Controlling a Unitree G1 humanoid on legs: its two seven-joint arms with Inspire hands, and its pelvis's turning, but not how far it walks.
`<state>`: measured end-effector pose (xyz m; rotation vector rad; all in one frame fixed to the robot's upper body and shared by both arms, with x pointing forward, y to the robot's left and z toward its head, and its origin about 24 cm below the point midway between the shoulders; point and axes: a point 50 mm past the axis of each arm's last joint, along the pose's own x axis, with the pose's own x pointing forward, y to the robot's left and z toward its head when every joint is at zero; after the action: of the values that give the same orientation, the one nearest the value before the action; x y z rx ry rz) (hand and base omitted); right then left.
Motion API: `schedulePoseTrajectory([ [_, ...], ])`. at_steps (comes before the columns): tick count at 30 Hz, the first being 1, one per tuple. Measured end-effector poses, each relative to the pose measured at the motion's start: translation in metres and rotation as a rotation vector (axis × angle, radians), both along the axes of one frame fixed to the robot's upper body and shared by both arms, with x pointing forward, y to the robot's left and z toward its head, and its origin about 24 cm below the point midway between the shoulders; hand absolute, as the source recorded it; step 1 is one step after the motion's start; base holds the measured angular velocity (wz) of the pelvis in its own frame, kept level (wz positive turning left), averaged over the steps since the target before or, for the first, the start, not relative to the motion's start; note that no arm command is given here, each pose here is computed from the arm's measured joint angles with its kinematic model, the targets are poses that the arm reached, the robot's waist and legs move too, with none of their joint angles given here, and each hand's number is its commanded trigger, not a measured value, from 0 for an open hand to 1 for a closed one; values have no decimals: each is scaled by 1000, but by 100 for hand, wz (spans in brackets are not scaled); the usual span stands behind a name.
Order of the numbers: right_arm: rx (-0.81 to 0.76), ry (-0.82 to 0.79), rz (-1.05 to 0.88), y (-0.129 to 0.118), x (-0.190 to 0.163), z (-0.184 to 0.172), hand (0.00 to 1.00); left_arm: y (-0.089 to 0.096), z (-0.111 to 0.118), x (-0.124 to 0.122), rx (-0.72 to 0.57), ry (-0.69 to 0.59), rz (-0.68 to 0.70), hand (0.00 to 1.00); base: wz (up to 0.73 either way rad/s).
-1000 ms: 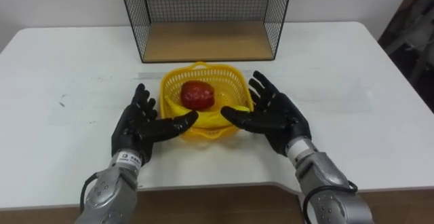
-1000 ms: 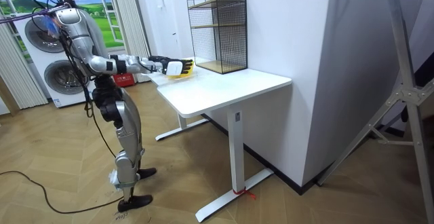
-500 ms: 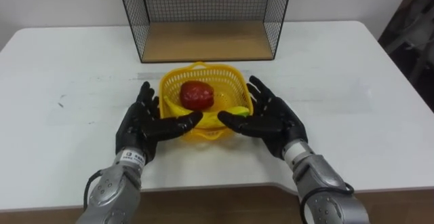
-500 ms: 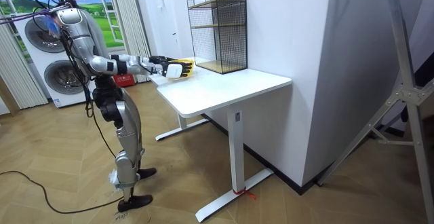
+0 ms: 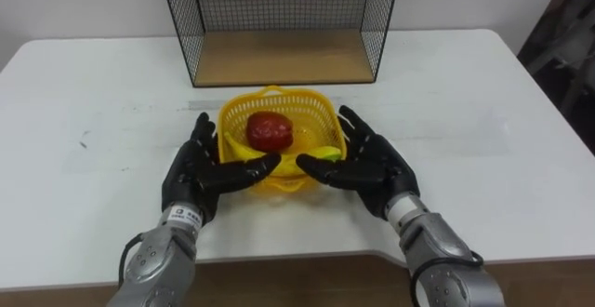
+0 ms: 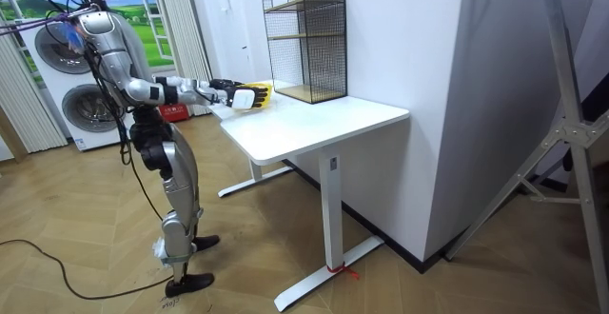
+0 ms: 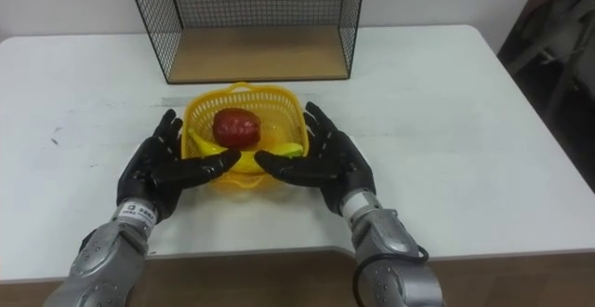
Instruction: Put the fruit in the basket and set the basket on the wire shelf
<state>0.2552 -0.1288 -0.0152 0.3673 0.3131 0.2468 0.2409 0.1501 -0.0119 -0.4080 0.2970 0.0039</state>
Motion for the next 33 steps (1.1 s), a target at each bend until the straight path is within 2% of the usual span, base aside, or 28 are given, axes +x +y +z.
schedulePoseTrajectory([
  [33, -39, -7, -28, 8, 3, 6, 0, -17, 0, 4, 10, -6, -75, 0, -2],
])
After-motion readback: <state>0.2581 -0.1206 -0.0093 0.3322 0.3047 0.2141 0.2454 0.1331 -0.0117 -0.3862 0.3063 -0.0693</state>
